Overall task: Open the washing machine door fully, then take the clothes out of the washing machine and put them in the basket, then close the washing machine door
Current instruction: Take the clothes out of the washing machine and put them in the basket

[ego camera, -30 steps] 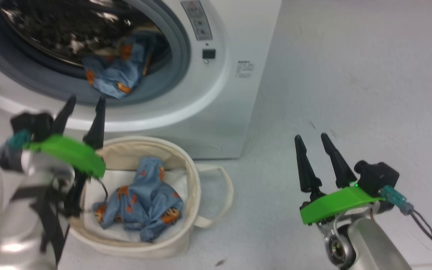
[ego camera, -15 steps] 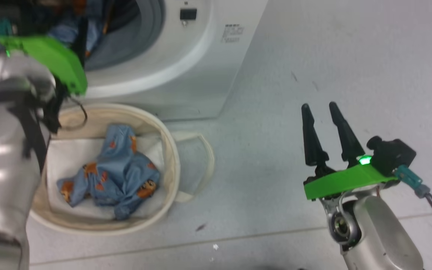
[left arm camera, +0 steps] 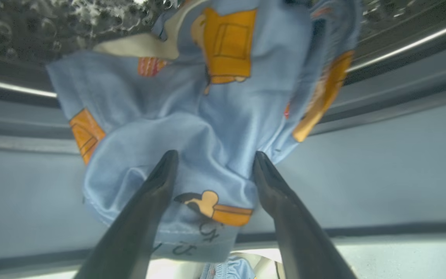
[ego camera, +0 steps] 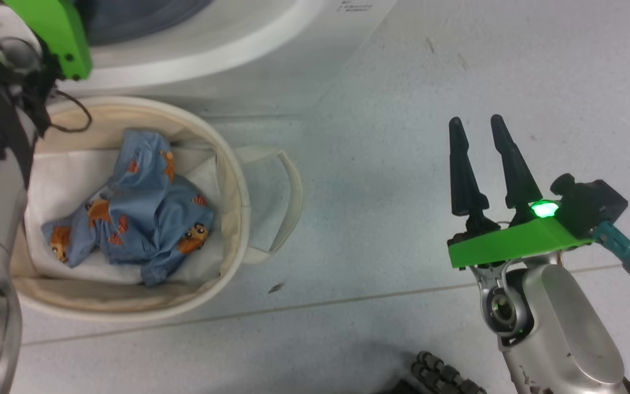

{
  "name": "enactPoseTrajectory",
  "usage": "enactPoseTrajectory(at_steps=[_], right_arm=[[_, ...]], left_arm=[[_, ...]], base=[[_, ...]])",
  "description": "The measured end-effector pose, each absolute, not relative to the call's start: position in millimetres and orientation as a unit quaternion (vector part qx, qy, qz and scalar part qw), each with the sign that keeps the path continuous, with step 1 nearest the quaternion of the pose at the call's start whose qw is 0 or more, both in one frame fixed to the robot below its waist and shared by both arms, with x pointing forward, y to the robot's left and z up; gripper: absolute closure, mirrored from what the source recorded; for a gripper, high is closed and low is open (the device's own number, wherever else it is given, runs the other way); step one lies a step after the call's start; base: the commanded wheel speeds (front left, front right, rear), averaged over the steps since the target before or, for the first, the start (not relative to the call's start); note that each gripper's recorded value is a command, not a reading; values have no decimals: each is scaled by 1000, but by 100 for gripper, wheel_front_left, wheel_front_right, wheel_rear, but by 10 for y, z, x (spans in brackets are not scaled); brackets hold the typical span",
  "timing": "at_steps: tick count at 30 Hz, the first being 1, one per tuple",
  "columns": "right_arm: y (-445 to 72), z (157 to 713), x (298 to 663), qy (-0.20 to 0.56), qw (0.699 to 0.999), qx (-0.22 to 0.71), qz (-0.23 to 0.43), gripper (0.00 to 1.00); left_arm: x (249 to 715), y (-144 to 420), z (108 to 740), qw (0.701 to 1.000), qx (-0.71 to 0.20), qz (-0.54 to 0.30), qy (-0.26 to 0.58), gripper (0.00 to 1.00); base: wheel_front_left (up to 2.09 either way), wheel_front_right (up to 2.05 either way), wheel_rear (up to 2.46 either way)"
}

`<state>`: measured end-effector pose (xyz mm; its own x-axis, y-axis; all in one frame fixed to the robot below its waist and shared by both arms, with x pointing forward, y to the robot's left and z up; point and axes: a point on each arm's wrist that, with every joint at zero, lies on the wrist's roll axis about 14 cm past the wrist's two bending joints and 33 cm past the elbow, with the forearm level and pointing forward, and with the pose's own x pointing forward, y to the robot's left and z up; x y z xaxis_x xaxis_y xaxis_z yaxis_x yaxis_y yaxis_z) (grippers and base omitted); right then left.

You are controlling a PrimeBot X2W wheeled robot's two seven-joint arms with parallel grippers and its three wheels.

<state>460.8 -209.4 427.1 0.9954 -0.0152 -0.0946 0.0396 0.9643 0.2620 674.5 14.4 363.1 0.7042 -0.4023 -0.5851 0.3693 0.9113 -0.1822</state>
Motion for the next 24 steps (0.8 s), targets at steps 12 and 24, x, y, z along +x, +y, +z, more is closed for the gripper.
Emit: enactPoseTrajectory(at_steps=[12,24], right_arm=[[-2019,4169,4713,53,989,137,-3,0],[-2003,4419,4625,31,990,139,0,0]], left_arm=[[6796,197,3526,919,-40,-203,337,100],[6682,205,3994,944,-59,-202,255,100]], base=[[0,0,0],[0,0,0]])
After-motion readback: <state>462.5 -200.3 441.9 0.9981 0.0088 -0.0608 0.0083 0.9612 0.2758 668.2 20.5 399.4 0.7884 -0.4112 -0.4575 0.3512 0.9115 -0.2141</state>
